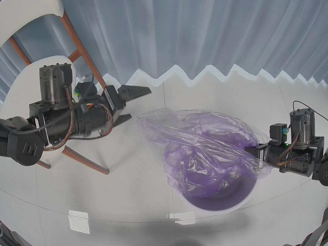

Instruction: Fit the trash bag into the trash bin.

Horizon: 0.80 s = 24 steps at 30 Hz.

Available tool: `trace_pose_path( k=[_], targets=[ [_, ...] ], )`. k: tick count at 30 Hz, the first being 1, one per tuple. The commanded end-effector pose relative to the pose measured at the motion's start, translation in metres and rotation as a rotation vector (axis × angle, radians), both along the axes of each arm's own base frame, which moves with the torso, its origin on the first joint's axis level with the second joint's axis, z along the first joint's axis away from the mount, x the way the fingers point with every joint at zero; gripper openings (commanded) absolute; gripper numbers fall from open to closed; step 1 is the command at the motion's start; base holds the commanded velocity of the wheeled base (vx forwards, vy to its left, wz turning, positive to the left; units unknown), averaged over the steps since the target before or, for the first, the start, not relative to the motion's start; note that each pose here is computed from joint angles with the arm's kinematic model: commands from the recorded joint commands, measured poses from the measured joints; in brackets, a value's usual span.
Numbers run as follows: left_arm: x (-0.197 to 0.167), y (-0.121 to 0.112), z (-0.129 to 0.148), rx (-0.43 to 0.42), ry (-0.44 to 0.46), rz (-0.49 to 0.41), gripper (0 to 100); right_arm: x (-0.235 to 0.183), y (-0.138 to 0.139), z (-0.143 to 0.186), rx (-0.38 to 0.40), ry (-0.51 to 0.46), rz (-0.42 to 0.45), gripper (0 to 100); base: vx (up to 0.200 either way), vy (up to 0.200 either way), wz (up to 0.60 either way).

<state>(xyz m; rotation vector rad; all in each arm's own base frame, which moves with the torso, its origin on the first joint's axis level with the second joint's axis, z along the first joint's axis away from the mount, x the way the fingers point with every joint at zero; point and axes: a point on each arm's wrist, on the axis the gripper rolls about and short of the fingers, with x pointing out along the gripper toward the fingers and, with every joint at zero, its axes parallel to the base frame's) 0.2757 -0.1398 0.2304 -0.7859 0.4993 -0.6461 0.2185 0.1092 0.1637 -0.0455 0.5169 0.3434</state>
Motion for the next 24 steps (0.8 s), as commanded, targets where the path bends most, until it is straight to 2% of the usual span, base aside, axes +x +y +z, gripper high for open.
trace_pose_path(
  k=[1, 4, 5, 15, 18, 19, 20, 24],
  targets=[
    [-0.032, -0.029, 0.001, 0.053, 0.091, -0.125, 100, 0.006, 0.004, -0.003, -0.024, 0.003, -0.003, 0, 0.000, 0.000, 0.00],
    [-0.036, -0.033, -0.002, 0.087, 0.146, -0.144, 100, 0.004, 0.005, -0.003, -0.026, 0.004, 0.004, 0, 0.000, 0.000, 0.00],
    [-0.035, -0.034, 0.000, 0.115, 0.191, -0.145, 100, 0.004, 0.005, -0.004, -0.031, 0.006, 0.008, 0, 0.000, 0.000, 0.00],
    [-0.010, -0.029, 0.012, 0.111, 0.226, -0.087, 100, 0.003, 0.005, -0.004, -0.032, 0.005, 0.012, 0, 0.000, 0.000, 0.00],
    [-0.003, -0.031, 0.019, 0.089, 0.301, -0.061, 100, 0.002, 0.005, -0.004, -0.036, 0.002, 0.016, 0, 0.000, 0.000, 0.00],
    [-0.003, -0.031, 0.019, 0.089, 0.301, -0.061, 100, 0.002, 0.005, -0.004, -0.036, 0.002, 0.016, 0, 0.000, 0.000, 0.00],
    [0.005, -0.031, 0.016, 0.102, 0.363, -0.042, 100, 0.001, 0.006, -0.004, -0.039, 0.001, 0.024, 0, 0.000, 0.000, 0.00],
    [0.013, -0.036, 0.018, 0.096, 0.474, -0.015, 100, 0.000, 0.007, -0.004, -0.038, 0.001, 0.030, 0, 0.000, 0.000, 0.00]
  ],
)
